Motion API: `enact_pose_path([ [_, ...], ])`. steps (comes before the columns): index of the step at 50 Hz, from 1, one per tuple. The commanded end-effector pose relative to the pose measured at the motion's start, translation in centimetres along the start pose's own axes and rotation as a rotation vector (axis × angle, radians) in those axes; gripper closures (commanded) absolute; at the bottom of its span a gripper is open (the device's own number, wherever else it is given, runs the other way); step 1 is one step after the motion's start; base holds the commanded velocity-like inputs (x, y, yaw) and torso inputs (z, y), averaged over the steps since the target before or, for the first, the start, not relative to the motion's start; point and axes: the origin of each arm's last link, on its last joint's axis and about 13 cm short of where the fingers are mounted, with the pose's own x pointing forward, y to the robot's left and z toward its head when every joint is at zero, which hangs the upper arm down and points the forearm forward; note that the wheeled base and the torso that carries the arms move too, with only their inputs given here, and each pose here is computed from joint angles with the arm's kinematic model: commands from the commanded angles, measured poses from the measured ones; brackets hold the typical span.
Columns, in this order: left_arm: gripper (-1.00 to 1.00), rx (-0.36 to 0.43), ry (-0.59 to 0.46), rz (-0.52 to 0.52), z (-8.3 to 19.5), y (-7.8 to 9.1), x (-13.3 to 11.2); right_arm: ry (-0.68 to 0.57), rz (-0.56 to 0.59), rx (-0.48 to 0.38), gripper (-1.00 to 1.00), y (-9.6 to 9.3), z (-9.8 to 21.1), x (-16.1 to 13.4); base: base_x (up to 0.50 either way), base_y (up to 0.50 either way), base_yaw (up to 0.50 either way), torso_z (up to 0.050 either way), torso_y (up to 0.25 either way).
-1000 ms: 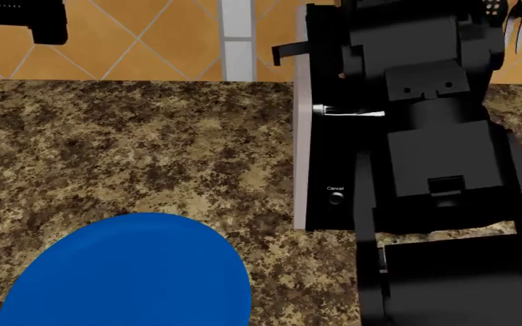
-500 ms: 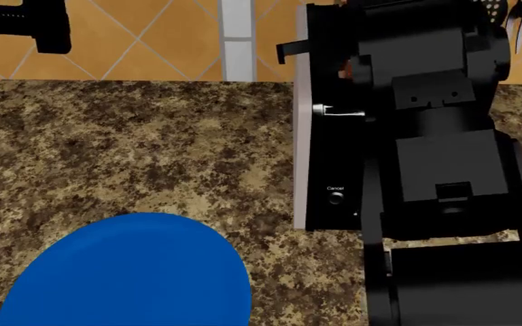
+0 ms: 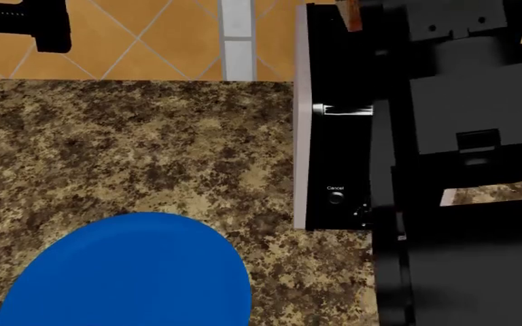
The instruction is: Place the toasted item on a plate.
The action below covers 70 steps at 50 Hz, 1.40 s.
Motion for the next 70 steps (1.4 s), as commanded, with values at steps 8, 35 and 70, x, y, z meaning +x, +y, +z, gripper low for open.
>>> enact_pose_path([
  [8,-1.00,0.004,-0.006,0.000,0.3,0.0,-0.5,-0.132,0.020,-0.015,1.00,-0.1,4.2,-3.0,0.00,0.00,0.00,0.000,0.000],
  [35,-1.00,-0.007,-0.016,0.028,0.7,0.3,-0.4,-0.176,0.239,-0.094,1.00,4.1,2.8,-7.1,0.00,0.00,0.00,0.000,0.003],
  [70,-1.00,0.003,-0.009,0.044,0.2,0.5,-0.1,-0.252,0.491,-0.166,1.00,7.5,0.9,-13.1,0.00,0.00,0.00,0.000,0.000],
])
